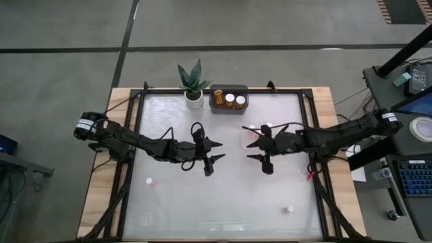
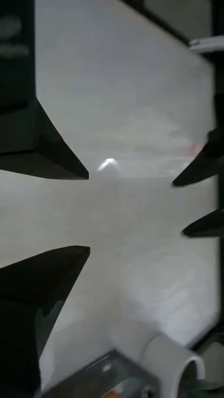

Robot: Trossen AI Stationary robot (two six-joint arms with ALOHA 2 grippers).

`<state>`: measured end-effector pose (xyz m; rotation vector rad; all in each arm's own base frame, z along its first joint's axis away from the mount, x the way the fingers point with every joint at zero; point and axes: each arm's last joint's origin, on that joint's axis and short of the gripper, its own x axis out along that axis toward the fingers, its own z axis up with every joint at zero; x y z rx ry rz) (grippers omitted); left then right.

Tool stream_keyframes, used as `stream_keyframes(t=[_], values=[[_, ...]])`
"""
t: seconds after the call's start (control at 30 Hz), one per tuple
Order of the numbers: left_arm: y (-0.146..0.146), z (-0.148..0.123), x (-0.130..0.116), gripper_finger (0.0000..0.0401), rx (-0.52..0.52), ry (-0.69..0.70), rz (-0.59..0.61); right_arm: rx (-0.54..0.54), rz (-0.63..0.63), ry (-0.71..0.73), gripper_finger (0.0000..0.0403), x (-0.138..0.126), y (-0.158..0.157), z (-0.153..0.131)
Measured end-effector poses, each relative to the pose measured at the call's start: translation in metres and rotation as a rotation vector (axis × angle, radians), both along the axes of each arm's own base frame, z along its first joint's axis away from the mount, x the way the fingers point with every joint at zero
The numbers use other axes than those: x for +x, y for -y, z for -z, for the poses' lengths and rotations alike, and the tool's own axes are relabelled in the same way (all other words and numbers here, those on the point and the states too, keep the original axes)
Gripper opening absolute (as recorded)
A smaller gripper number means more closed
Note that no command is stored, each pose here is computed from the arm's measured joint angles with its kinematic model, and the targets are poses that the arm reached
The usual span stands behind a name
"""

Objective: Pick and place medicine bottles into bin by pill shape (circle, oval)
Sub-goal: Put the small pink pill bottle into the white bin

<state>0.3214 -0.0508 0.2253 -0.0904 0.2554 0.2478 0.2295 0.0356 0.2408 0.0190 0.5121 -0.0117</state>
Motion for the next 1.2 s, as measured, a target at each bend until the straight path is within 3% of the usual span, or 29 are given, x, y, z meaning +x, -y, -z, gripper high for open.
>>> stream_keyframes(t=[0.27,0.4,0.5,0.7,0.87,1.07,1.2], values=[[0.001,0.002,-0.001,0.0192,-0.004,-0.026,0.005,-0.003,-0.03,0.19,0.0173,-0.007,-0.003,0.03],[0.003,-0.001,-0.004,0.0192,-0.087,-0.083,0.043,0.002,-0.029,0.219,0.0173,-0.011,-0.002,0.038],[0.007,-0.002,-0.012,0.0192,-0.202,-0.235,0.05,0.013,-0.025,0.214,0.0171,-0.012,-0.002,0.041],[0.027,-0.012,-0.038,0.0192,-0.462,-0.672,0.019,0.013,-0.025,0.219,0.0171,-0.012,-0.002,0.041],[0.052,-0.021,-0.068,0.0192,-0.594,-0.956,-0.055,0.013,-0.025,0.22,0.0171,-0.011,-0.002,0.042],[0.075,-0.019,-0.106,0.0192,-0.702,-1.117,-0.195,0.024,-0.022,0.219,0.0171,-0.011,-0.002,0.042],[0.097,-0.022,-0.129,0.0192,-0.694,-1.173,-0.177,0.026,-0.026,0.216,0.0171,-0.011,-0.003,0.043]])
